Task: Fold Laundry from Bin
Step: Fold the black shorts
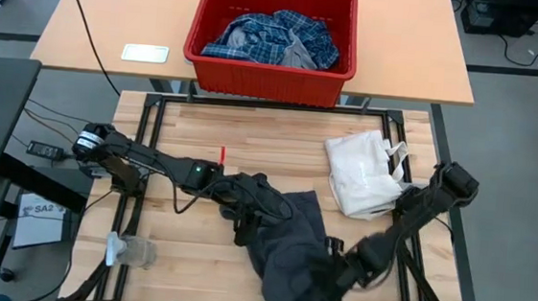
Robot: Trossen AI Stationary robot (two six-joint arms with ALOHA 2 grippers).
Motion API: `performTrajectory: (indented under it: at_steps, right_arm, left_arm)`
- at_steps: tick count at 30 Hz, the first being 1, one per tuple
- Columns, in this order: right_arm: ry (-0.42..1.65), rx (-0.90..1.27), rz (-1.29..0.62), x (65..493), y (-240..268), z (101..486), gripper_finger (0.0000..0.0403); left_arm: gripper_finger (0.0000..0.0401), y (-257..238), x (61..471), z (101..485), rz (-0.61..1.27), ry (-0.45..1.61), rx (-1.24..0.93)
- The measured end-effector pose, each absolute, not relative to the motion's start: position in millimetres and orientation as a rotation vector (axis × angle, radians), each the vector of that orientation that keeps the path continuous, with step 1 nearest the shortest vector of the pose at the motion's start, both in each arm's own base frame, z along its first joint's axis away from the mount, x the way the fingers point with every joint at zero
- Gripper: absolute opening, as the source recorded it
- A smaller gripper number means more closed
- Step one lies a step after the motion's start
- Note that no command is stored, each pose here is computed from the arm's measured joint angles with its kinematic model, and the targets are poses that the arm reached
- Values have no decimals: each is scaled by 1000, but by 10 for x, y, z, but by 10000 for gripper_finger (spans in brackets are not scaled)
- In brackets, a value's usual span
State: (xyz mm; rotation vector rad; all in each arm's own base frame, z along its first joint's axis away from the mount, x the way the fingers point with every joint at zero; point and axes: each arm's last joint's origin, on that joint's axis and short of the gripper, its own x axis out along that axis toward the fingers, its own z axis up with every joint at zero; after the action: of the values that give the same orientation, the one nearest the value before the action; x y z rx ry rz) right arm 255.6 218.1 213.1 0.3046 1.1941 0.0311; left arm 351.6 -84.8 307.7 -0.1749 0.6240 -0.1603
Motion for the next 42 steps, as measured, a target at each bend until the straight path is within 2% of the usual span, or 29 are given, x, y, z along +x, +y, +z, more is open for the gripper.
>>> performTrajectory:
  at_steps: [6, 11, 16, 23, 31, 39, 42]
  right_arm:
    - [1134, 559, 151, 2582, 2082, 2532, 13]
    - [1004, 669, 281, 2669, 2078, 2740, 12]
    - [866, 753, 120, 2814, 1767, 2876, 12]
    - [777, 874, 29, 2943, 1217, 3076, 12]
    - [746, 875, 76, 2956, 871, 3208, 12]
    - [764, 764, 192, 2976, 718, 3326, 12]
    - [771, 732, 233, 2980, 672, 3336, 14]
  left_arm:
    - [137, -893, 3398, 3150, -159, 647, -192]
    - [137, -1179, 3481, 3185, -268, 507, -143]
    - [137, -1321, 3513, 3231, -302, 400, -101]
    - [137, -1214, 3517, 3233, -97, 409, -220]
    - [137, -981, 3571, 3208, 14, 425, -260]
    - [137, -889, 3586, 3194, -111, 467, -181]
    - [121, -896, 3586, 3196, -136, 464, -143]
